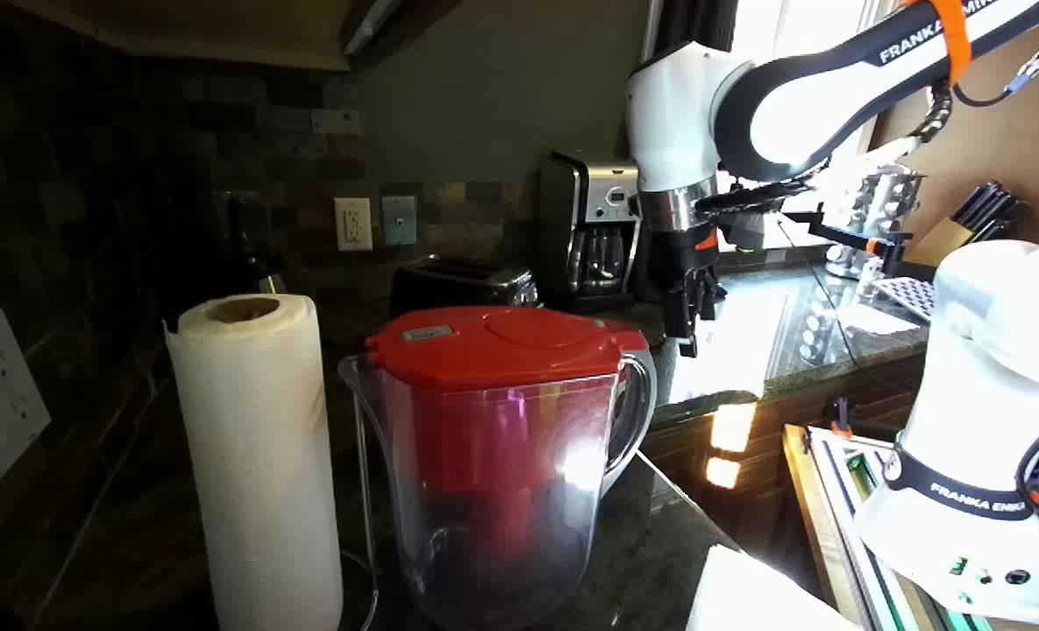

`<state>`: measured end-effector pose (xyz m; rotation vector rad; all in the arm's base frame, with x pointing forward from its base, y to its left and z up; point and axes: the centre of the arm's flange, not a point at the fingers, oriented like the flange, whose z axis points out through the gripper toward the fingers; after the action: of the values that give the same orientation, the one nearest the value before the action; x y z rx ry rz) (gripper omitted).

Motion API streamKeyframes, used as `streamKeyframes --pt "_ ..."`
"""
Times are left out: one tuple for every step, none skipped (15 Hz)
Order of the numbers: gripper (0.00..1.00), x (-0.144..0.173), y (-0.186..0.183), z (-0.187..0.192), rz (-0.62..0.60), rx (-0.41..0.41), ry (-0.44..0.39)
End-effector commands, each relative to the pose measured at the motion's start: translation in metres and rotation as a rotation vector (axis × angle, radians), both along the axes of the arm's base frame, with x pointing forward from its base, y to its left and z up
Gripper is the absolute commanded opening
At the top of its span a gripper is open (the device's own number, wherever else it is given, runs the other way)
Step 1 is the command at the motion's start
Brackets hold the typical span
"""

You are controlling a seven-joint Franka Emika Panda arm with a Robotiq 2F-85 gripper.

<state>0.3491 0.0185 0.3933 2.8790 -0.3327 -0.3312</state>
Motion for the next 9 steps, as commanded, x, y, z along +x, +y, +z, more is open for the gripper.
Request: streamKeyframes --pt "1.0 0.0 0.0 0.0 0.0 0.0 0.0" --pt "1.0 0.0 0.0 -0.0001 0.0 0.0 0.0" --pt "1.0 0.0 0.0 -0.0001 0.0 0.0 0.0" --pt "1.0 0.0 0.0 -0.0001 0.0 0.0 0.0" --pt "1.0 0.0 0.0 -0.0001 0.0 0.0 0.0" --pt "1.0 0.0 0.0 -0.0001 0.0 0.0 0.0" --pt "1.0 0.0022 0.0016 0.002 -0.007 -0.022 -0.021" --pt "1.0 0.0041 0.0034 0.0035 -0.002 -0.029 -0.044" --pt "1.0 0.0066 0.0061 0.0046 0.01 -0.036 -0.062"
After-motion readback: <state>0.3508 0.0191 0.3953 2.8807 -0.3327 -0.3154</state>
